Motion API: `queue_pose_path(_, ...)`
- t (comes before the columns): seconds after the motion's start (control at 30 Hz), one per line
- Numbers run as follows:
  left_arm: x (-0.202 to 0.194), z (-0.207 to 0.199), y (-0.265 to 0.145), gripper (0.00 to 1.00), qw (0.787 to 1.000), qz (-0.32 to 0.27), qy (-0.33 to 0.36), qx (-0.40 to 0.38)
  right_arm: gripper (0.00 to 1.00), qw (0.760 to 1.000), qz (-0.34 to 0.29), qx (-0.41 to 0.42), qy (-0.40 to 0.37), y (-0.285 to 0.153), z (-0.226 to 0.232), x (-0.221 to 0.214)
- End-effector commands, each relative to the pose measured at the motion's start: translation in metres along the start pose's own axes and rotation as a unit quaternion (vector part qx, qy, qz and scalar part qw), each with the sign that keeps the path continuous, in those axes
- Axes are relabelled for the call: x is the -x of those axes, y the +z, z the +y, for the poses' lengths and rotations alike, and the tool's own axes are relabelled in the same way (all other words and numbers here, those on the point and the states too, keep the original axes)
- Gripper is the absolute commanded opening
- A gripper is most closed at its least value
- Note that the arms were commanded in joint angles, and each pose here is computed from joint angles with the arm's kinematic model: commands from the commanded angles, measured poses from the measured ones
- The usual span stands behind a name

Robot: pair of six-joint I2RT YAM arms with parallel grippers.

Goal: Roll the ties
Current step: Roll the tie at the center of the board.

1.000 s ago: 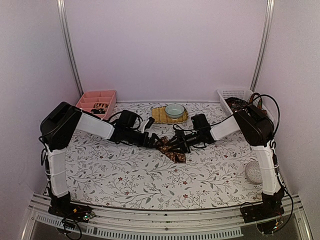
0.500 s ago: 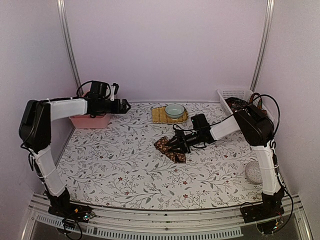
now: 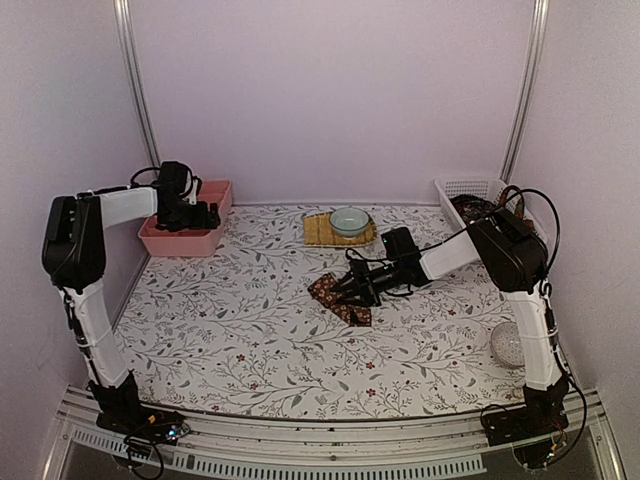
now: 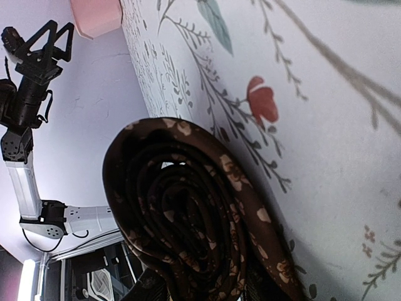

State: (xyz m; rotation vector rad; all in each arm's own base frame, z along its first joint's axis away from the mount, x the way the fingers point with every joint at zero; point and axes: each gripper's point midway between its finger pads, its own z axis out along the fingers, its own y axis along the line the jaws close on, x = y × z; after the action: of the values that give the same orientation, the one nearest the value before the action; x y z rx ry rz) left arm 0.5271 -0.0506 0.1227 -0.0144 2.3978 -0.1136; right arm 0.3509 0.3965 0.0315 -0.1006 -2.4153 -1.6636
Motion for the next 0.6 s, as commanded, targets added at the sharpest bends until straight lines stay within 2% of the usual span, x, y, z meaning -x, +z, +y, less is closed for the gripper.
queue_pose_path(0.0,-0.042,-0.003,0.023,1.0,0.998,0.067,-0.005,-0.022,0.37,0.996,-0.005,-0.059,0.07,0.013,-0.067,0.001)
queue_pose_path(0.4,-0.099,-0.046,0.024,1.0,0.987,0.114,-0.015,-0.111,0.37,0.995,-0.006,-0.064,0.07,0.013,-0.069,0.001)
queue_pose_path(0.43,-0.092,-0.054,0.011,1.0,0.988,0.101,-0.013,-0.119,0.37,0.996,-0.006,-0.064,0.069,0.013,-0.069,0.001)
queue_pose_path(0.57,-0.104,-0.077,-0.015,1.0,0.988,0.094,-0.007,-0.126,0.37,0.995,-0.007,-0.066,0.069,0.012,-0.069,0.001)
